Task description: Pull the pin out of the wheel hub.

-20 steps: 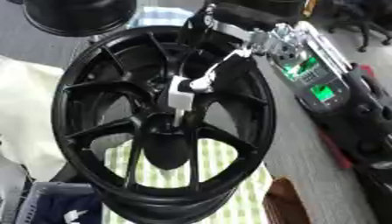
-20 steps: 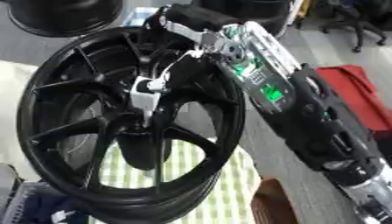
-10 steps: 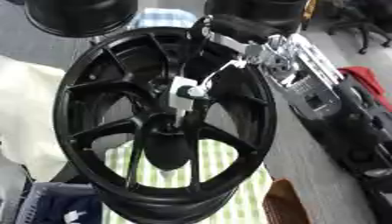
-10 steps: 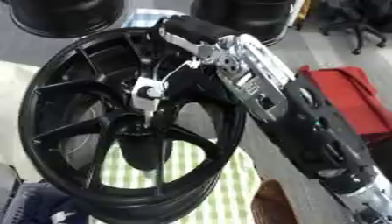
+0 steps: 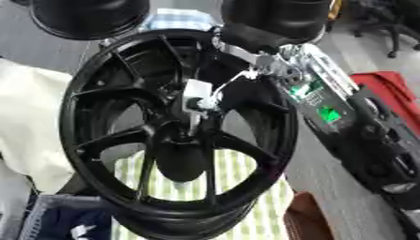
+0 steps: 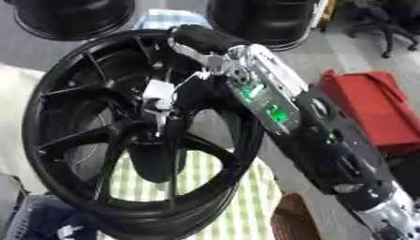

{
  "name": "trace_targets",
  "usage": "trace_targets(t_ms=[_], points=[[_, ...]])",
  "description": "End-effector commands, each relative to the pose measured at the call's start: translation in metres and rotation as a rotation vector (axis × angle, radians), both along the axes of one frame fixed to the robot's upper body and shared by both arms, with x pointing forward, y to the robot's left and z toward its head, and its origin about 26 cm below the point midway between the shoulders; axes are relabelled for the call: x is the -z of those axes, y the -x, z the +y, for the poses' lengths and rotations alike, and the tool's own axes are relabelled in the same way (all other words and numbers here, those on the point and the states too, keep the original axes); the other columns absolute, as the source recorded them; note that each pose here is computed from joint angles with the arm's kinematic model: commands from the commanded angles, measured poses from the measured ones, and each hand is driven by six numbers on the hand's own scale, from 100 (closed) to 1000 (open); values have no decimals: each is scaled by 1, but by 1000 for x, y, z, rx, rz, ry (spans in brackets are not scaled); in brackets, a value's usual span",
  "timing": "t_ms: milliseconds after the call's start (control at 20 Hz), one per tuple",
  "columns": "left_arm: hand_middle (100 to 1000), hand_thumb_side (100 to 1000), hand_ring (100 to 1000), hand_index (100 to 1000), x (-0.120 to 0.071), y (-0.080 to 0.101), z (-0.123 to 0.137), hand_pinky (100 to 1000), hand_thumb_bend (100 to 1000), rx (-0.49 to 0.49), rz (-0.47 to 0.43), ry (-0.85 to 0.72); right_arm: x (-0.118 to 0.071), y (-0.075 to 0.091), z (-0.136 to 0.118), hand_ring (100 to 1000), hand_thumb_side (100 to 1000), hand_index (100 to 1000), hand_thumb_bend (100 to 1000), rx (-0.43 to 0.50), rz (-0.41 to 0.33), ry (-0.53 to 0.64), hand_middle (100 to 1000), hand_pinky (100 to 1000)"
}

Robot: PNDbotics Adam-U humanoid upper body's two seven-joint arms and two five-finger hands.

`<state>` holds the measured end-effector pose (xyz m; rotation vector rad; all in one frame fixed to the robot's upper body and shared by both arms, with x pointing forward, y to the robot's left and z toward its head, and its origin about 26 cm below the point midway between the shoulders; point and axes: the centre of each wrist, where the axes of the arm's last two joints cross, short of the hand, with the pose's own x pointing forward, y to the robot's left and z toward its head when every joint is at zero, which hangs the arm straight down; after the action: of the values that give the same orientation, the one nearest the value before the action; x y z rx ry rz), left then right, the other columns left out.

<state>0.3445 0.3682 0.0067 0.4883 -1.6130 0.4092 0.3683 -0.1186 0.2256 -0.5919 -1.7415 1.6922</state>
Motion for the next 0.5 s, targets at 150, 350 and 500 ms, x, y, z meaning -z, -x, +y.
trace_targets(t_ms=[150, 350, 500], points=[[528, 614, 634, 727, -13, -4, 7, 696, 438, -1, -30, -25, -6, -2, 0, 672, 380, 695, 506, 17, -31, -11, 496, 688], [528, 614, 634, 727, -13, -4, 7, 696, 437, -1, -29, -26, -7, -3, 0, 664, 371, 688, 503, 26, -43, -27, 476, 682], [528, 615, 635, 727, -13, -4, 7, 696, 436, -1, -29, -26, -5, -3, -1, 656, 367, 685, 501, 31, -40, -29, 467, 675]])
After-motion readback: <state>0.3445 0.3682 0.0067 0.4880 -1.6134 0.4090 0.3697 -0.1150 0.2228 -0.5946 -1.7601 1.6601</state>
